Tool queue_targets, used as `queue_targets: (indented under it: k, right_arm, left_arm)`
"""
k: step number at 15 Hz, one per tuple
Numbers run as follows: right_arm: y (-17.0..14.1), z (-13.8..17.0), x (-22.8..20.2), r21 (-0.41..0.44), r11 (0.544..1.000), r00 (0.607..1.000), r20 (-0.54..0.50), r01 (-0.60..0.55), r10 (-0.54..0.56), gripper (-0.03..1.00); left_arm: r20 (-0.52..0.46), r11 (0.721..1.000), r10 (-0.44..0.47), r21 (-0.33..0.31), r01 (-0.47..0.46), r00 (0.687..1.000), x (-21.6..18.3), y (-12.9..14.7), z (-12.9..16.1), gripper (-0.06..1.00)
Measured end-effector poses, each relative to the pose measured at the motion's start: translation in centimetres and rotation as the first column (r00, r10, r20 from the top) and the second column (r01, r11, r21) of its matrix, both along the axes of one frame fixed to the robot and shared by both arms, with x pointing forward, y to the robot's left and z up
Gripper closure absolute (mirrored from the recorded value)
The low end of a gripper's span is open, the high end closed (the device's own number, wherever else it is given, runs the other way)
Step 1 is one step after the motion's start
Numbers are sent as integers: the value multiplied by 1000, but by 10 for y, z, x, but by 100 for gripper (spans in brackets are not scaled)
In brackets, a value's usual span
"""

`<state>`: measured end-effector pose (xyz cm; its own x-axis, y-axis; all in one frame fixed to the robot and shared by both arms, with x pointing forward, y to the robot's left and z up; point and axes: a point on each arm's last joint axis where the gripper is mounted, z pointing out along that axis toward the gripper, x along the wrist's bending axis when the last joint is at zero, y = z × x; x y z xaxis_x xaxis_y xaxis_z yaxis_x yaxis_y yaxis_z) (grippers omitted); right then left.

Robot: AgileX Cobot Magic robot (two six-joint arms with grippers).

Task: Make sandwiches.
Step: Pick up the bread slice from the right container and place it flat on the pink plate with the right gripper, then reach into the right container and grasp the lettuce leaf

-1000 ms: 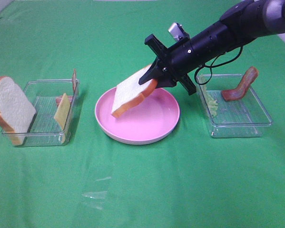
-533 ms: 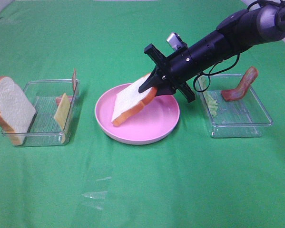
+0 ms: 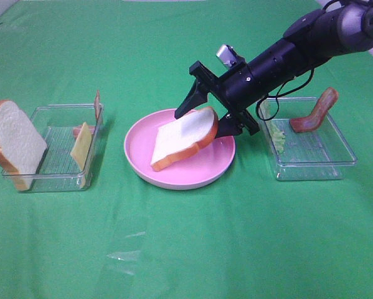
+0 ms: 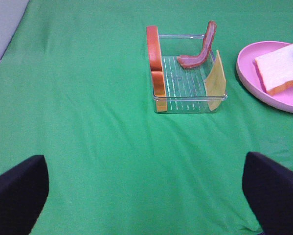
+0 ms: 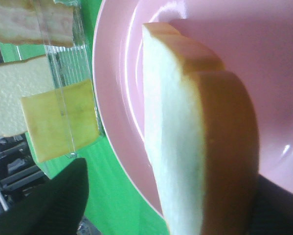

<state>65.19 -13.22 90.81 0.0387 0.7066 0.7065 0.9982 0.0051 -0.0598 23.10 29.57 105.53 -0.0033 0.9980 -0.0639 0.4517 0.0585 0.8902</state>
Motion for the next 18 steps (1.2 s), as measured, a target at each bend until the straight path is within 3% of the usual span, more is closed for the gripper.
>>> queue_targets:
  k: [4,9,10,13,18]
  right_arm:
    - [-7,32,-7,-80,995,997,36,-63,67,20]
    - [-25,72,-17,-273,959,988,109,-73,106,20]
    - [-35,87,-20,-376,925,982,145,-56,119,20]
    - [-51,110,-14,-547,836,974,167,-39,155,20]
    - [-63,127,2,-675,737,951,242,23,192,20]
  left_arm:
    - [0,1000,0,0,0,1000,0,0,0,-5]
    - [0,1000,0,0,0,1000,0,0,0,-5]
    - [0,1000,0,0,0,1000,0,0,0,-5]
    - [0,1000,0,0,0,1000,0,0,0,-5]
    - [0,1000,0,0,0,1000,0,0,0,-5]
